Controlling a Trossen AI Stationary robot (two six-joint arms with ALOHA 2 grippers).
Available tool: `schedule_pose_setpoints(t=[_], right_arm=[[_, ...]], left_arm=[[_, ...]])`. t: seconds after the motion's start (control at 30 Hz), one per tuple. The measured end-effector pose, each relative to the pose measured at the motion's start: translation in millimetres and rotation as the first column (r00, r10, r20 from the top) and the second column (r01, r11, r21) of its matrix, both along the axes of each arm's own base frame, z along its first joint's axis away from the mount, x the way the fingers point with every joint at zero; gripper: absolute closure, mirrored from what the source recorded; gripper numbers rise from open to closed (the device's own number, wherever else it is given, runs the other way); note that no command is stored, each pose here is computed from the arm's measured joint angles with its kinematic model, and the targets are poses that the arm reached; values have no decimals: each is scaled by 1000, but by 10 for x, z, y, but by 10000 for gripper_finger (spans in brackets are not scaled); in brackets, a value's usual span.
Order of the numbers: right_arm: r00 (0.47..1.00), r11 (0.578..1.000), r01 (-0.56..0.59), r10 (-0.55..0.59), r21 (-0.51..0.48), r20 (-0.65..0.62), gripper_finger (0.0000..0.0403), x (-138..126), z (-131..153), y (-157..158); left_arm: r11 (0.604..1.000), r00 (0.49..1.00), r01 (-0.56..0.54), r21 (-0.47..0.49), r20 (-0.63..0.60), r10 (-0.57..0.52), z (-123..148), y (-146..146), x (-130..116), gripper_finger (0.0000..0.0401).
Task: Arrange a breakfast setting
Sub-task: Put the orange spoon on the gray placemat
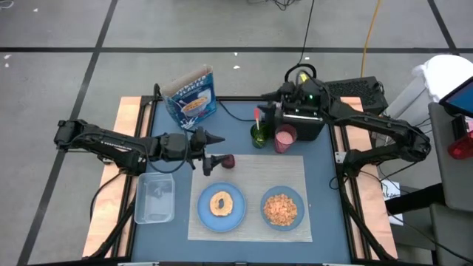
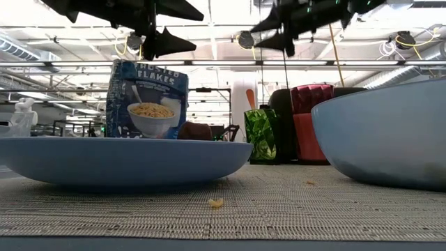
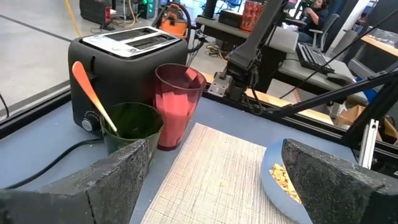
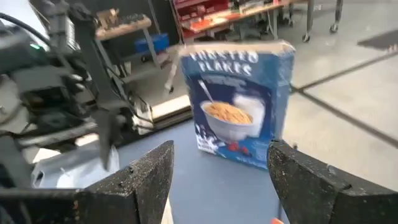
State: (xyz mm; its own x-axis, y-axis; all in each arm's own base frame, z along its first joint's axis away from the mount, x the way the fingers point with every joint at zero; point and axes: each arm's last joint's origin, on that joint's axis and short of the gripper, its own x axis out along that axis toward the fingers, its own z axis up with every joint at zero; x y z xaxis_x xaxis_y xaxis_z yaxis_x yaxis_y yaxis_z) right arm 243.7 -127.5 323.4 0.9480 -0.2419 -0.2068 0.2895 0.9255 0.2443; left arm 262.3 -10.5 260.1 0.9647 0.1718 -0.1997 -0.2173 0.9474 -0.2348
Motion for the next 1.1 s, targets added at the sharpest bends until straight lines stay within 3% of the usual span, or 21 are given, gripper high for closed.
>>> schedule_pose_setpoints(t=[0.2, 0.33, 0.57, 1.1], right_arm=[[992, 991, -92, 100, 92, -80, 156, 45, -307, -329], [980, 984, -159, 166, 77, -105, 156, 135, -473, -423], [969, 982, -178, 185, 60, -164, 156, 248, -698, -504], [936, 972, -237, 229, 3, -268, 156, 237, -820, -491]], left_arm=[[1000, 1000, 0, -2, 0, 0, 0, 0, 0, 29], [1000, 1000, -2, -8, 0, 2, -1, 0, 0, 29], [1000, 1000, -2, -8, -2, 2, -3, 0, -1, 29], [1000, 1000, -3, -7, -7, 2, -8, 0, -2, 29]])
